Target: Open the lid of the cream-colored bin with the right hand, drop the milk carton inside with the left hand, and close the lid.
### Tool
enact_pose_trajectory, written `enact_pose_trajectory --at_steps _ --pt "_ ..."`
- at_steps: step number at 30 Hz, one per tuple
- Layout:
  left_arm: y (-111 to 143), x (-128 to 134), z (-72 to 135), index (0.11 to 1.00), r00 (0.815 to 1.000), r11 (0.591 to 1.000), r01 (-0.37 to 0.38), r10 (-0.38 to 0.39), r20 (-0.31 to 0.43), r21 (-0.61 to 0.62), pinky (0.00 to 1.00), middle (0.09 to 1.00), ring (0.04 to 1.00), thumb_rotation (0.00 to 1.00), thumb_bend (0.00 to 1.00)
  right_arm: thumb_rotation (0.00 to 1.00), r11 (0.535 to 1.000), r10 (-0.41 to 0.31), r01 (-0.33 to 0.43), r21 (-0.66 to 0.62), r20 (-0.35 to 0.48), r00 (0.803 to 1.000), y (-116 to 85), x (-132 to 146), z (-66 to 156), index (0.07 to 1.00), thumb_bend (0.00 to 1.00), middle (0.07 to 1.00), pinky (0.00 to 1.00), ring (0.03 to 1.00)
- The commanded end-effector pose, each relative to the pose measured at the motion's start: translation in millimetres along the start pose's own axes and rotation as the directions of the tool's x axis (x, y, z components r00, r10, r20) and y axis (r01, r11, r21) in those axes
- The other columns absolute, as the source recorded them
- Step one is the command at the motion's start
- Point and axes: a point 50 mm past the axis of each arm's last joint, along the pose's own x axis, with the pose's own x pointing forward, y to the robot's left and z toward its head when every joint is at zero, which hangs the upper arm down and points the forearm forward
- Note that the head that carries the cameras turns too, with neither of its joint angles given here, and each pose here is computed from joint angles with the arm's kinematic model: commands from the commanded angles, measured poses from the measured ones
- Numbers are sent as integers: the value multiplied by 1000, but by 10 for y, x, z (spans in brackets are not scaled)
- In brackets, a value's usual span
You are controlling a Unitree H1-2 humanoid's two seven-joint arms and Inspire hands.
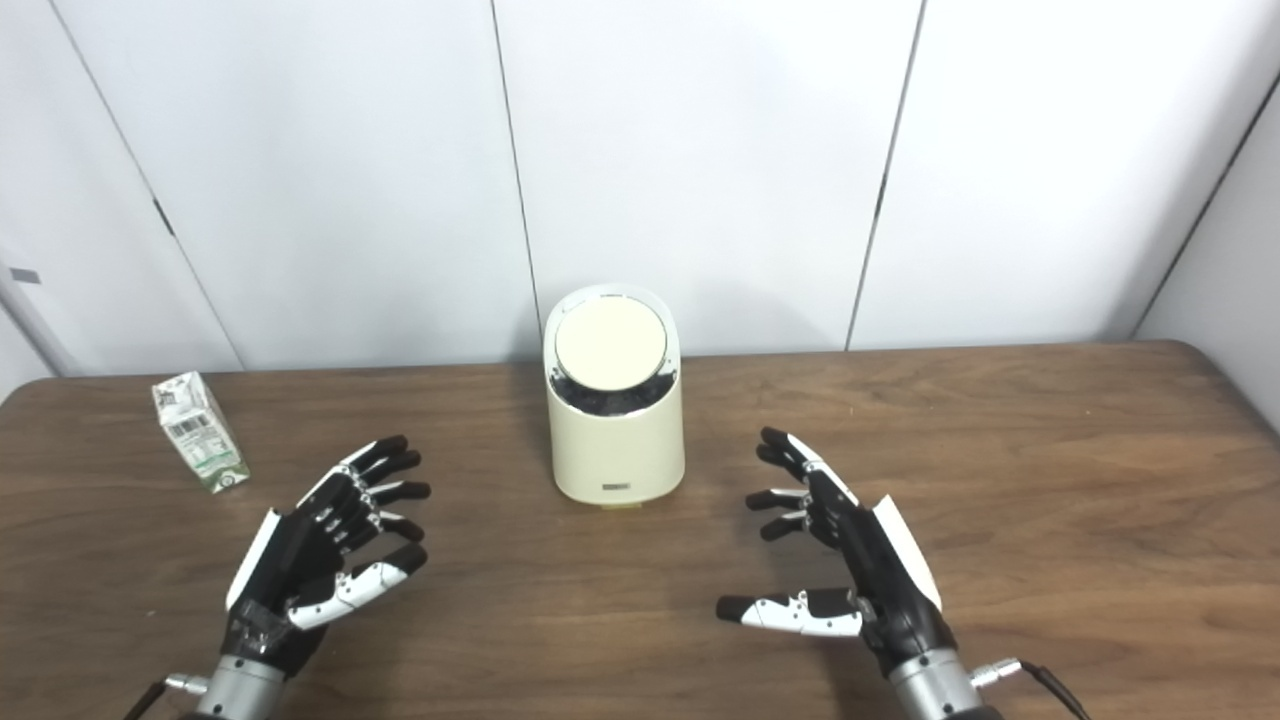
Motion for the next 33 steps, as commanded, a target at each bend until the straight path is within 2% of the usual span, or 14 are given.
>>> enact_pose_trajectory --at_steps 1,6,10,12,15,17,20,23,27,31,33 --pt "18 57 39 869 999 1000 -1 1 36 -2 555 833 742 178 725 122 1000 -27 27 5 67 997 -37 76 139 888 699 876 587 721" --pt "23 71 21 874 999 1000 6 -6 39 0 548 838 741 175 708 186 999 -35 36 -15 81 996 -27 119 148 888 693 883 625 737" --pt "22 83 -12 869 999 1000 4 -5 41 9 544 826 732 197 722 288 996 -45 51 -69 92 995 -59 240 270 895 684 887 664 795" --pt "21 93 -28 869 999 1000 8 -9 42 10 546 824 733 203 724 309 994 -48 57 -94 94 994 -85 303 321 904 691 890 692 819" --pt "22 107 -65 869 999 1000 12 -12 45 10 541 821 728 176 708 342 987 -53 69 -144 112 992 -155 467 450 916 714 898 722 850" --pt "23 115 -87 872 999 1000 18 -18 44 8 541 824 731 160 698 390 984 -64 80 -162 100 993 -201 581 524 933 739 914 780 883" --pt "29 117 -110 871 999 1000 18 -18 41 10 545 825 737 161 699 434 976 -81 99 -192 97 992 -268 777 641 937 785 928 805 901" --pt "35 123 -132 873 999 1000 21 -22 39 5 549 829 741 166 699 440 971 -81 102 -216 105 991 -313 977 785 935 790 930 830 910" --pt "34 123 -144 873 999 1000 22 -22 33 10 555 833 742 172 709 405 971 -81 104 -216 114 990 -360 1218 992 936 802 982 849 938" --pt "33 119 -153 870 999 1000 17 -17 33 16 555 828 739 178 712 436 964 -69 97 -248 121 990 -398 1449 1222 954 794 940 762 886" --pt "32 114 -153 868 999 1000 14 -14 34 13 556 827 738 181 713 380 964 -70 100 -245 131 989 -393 1529 1329 946 785 926 729 869"
